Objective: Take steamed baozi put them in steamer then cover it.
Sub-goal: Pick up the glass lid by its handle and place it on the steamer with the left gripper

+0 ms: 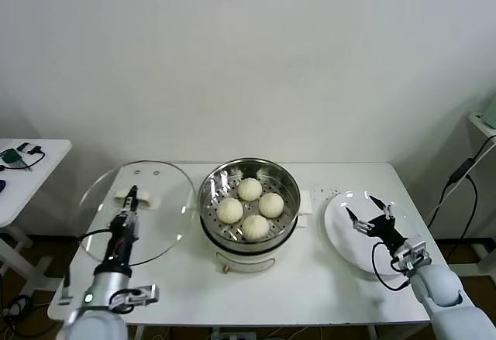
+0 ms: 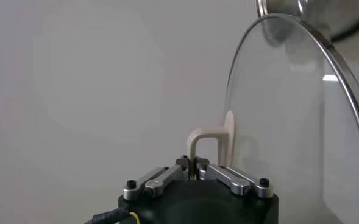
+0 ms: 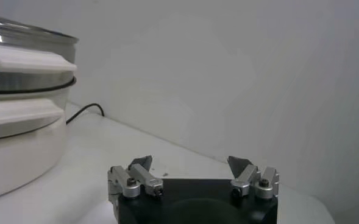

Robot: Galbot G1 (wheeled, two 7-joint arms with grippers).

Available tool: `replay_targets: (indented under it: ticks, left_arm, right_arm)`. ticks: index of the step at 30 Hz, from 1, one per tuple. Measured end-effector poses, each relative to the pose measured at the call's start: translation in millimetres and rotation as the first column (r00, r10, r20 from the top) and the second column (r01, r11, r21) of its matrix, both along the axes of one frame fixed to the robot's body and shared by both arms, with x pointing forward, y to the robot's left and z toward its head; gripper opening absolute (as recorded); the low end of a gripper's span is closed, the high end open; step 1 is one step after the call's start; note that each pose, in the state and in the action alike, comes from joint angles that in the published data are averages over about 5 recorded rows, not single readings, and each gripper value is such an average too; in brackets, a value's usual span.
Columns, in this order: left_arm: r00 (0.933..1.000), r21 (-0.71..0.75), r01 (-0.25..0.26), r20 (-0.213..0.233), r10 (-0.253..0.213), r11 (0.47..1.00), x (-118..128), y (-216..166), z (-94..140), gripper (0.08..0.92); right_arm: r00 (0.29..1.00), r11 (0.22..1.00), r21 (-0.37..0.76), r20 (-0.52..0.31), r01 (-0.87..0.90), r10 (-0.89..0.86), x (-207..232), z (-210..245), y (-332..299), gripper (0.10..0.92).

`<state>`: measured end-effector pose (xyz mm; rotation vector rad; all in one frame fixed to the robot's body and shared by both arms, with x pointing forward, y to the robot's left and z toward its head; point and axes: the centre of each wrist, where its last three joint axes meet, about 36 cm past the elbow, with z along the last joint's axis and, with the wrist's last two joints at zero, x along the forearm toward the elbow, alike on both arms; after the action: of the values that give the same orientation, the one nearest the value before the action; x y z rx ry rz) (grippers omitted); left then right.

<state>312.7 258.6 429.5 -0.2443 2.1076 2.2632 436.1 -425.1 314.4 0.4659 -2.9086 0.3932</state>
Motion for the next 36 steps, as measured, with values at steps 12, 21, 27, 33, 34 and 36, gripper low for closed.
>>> replay_targets:
  ticks: [12,21,27,33,34,36]
  left_arm:
    - [0.9979,-0.076,0.041,-0.047,-0.044,0.996,38.0,-100.8,21.4,0.14]
    - [0.9967,-0.121,0.043,-0.063,-0.051,0.992,58.8,-163.0,22.7,0.14]
    - [0.9952,-0.145,0.059,-0.069,-0.07,0.988,67.6,-200.2,19.8,0.14]
    - [0.992,-0.154,0.078,-0.086,-0.092,0.985,72.9,-229.4,15.4,0.14]
    - [0.9913,-0.154,0.08,-0.091,-0.094,0.985,73.4,-232.6,14.2,0.14]
    - [0.99,-0.153,0.081,-0.102,-0.097,0.985,74.3,-237.7,12.0,0.14]
  right_arm:
    - [1.0,0.999,-0.026,0.001,0.019,-0.019,-3.6,-3.8,-10.0,0.823]
    - [0.999,0.999,-0.039,0.004,0.036,-0.036,-9.7,-6.4,-17.3,0.823]
    - [0.999,0.998,-0.043,0.003,0.041,-0.041,-11.7,-9.0,-19.1,0.823]
    - [0.999,0.998,-0.047,0.004,0.046,-0.045,-12.5,-9.1,-21.5,0.823]
    - [0.999,0.998,-0.048,0.005,0.047,-0.046,-12.7,-9.2,-22.3,0.823]
    - [0.999,0.998,-0.05,0.005,0.048,-0.048,-13.1,-9.6,-23.9,0.823]
